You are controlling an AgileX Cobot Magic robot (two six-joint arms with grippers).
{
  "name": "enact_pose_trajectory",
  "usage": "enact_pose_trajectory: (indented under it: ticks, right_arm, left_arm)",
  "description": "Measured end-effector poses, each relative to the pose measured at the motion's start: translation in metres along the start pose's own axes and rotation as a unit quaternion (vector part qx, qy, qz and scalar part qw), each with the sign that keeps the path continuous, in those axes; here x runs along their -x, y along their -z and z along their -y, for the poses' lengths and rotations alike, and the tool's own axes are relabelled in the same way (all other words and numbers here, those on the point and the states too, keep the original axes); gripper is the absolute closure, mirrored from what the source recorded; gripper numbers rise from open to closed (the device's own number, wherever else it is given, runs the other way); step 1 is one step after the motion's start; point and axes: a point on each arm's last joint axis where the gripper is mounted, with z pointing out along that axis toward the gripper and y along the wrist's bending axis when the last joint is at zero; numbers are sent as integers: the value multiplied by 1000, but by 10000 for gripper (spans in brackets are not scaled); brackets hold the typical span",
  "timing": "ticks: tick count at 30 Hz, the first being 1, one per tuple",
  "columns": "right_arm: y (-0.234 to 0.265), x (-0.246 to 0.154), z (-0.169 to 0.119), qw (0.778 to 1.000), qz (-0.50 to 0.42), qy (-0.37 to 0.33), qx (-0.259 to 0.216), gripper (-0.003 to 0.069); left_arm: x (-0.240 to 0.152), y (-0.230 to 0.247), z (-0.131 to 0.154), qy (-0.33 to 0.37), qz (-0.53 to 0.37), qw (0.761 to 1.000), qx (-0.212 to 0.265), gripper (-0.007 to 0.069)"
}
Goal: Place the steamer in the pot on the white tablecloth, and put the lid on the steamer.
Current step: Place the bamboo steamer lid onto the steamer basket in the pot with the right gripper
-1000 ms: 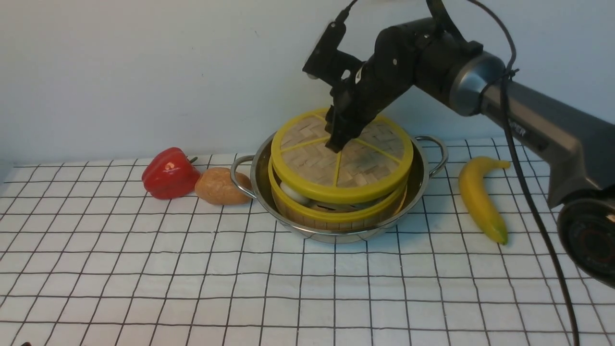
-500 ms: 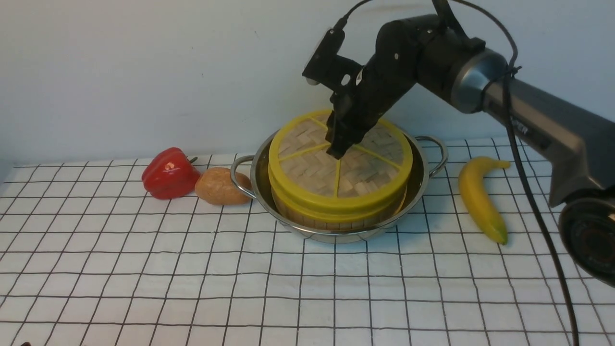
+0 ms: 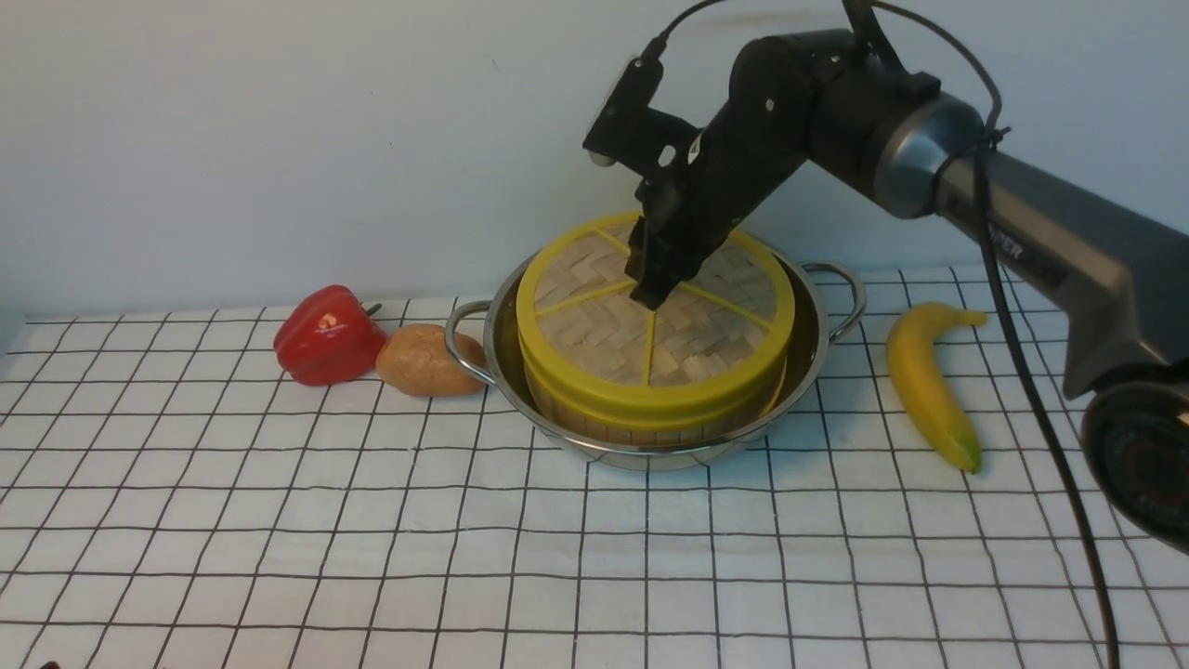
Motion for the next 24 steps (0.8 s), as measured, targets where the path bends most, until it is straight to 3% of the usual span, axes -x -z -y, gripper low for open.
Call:
enact_pose_trajectory:
  ticks: [24]
  right_arm:
    - [4, 1, -3, 1000, -6, 2, 9, 508]
  left_arm:
    - [0, 0, 0, 0, 0, 1000, 0, 143]
